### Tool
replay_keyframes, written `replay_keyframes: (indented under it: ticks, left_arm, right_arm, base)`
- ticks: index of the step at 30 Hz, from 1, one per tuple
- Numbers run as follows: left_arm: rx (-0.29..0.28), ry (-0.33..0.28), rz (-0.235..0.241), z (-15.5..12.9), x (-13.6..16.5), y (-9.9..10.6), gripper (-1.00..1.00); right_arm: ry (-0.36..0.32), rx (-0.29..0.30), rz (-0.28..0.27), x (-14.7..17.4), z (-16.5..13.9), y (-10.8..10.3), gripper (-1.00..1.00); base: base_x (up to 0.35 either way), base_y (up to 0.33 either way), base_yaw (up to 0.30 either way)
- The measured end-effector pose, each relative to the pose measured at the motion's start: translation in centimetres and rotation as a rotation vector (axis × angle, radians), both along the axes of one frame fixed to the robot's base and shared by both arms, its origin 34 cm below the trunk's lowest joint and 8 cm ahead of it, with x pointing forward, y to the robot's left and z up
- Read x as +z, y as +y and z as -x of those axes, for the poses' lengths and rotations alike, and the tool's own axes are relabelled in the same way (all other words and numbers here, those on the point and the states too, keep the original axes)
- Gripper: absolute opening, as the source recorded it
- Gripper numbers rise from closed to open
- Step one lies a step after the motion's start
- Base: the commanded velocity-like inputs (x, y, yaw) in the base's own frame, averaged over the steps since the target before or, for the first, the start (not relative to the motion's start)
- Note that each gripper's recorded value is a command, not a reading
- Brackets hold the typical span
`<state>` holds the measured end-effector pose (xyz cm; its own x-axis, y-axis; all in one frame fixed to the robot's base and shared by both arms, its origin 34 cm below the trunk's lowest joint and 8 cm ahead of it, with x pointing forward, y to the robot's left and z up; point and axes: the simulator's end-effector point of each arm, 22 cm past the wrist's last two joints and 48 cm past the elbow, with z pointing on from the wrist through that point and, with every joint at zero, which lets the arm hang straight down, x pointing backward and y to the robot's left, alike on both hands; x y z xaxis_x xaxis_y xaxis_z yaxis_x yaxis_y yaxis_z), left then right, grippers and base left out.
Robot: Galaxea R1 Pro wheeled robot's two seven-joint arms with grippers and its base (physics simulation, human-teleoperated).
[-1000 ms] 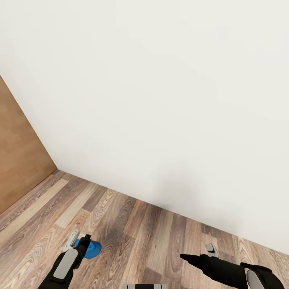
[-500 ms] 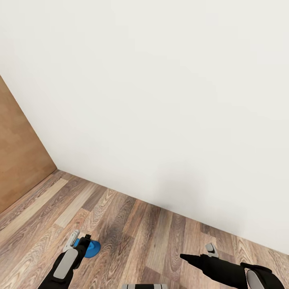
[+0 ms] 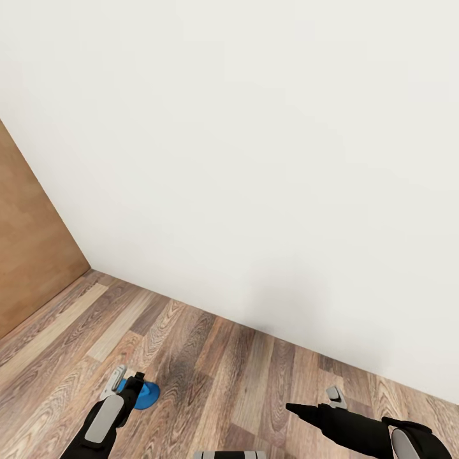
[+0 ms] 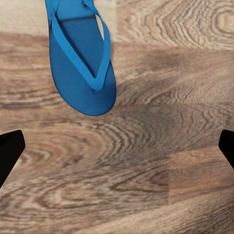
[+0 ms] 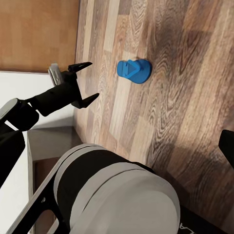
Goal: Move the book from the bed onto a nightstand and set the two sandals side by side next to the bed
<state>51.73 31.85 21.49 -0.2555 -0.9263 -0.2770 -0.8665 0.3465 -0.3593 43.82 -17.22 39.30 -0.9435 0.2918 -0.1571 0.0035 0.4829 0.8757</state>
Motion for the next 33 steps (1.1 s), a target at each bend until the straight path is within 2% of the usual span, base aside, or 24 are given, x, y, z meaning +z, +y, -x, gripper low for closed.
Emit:
replay_keyframes:
  ticks: [4, 20, 33]
  left_arm:
    - [0.0, 0.0, 0.0, 0.0, 0.0, 0.0, 1.0]
    - [0.0, 0.066, 0.0, 2.0, -2.9, 0.0, 1.0]
    - [0.0, 0.065, 0.0, 2.0, -2.9, 0.0, 1.0]
  right_arm:
    - [0.0, 0.0, 0.0, 0.0, 0.0, 0.0, 1.0]
    - [0.065, 0.0, 0.001, -2.5, 0.8, 0.0, 1.0]
    - [0.065, 0.0, 0.0, -2.4, 0.8, 0.0, 1.0]
  base:
    - [0.0, 0.0, 0.0]
    - [0.0, 0.0, 0.0]
    - [0.0, 0.0, 0.0]
